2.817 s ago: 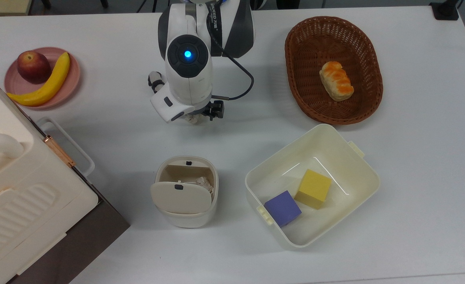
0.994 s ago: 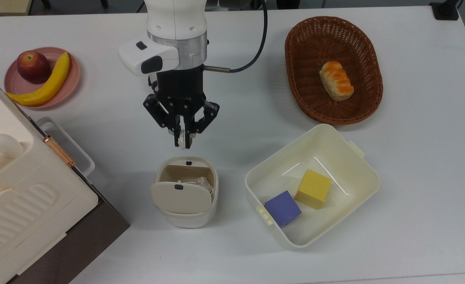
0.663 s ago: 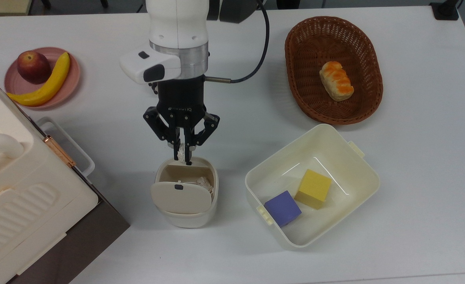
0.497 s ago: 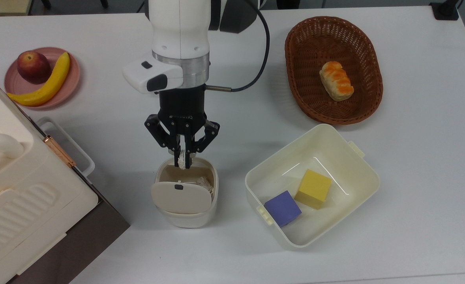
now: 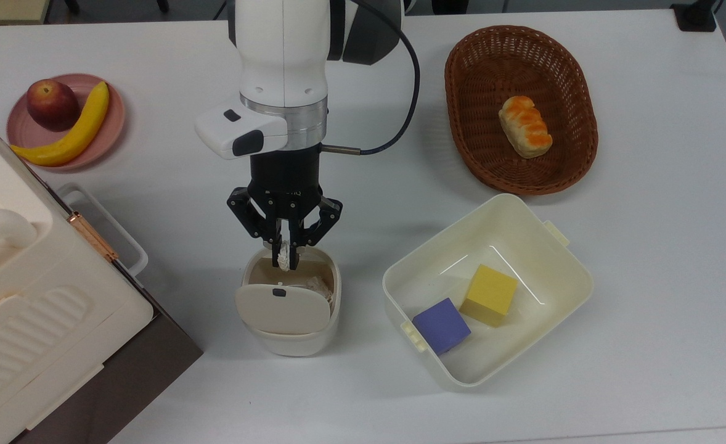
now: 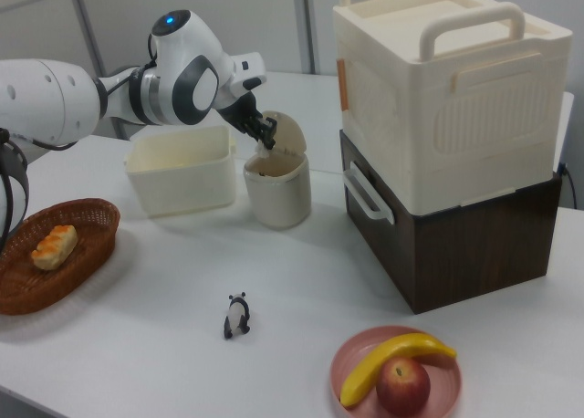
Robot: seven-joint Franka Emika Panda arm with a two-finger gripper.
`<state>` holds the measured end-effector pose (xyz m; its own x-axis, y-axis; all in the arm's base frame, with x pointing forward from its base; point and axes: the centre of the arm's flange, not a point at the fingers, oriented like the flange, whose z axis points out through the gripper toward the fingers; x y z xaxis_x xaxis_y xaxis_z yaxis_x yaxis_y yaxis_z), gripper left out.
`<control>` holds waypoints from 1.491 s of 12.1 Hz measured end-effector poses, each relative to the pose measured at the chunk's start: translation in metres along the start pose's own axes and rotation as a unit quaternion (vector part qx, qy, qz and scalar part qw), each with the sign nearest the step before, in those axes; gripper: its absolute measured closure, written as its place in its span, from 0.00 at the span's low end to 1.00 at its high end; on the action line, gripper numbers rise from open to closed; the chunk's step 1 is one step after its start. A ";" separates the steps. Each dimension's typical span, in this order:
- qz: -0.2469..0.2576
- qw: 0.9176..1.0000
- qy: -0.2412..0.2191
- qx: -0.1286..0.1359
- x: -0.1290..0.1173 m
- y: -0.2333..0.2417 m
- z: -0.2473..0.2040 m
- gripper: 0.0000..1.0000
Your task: Grab it up and put it in the trash
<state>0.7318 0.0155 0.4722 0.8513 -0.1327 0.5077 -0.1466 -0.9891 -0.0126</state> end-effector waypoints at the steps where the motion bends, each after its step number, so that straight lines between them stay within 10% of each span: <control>1: 0.000 1.000 0.000 0.000 0.000 0.000 0.000 0.76; 7: -0.025 0.999 0.006 -0.021 0.001 0.001 0.000 0.00; 13: -0.023 0.999 0.022 -0.019 0.010 0.001 -0.022 0.00; 18: -0.024 0.997 -0.071 -0.036 -0.002 -0.009 -0.091 0.00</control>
<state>0.6852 0.0305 0.5496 0.9203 -0.0989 0.3784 -0.1359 -0.9881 0.0722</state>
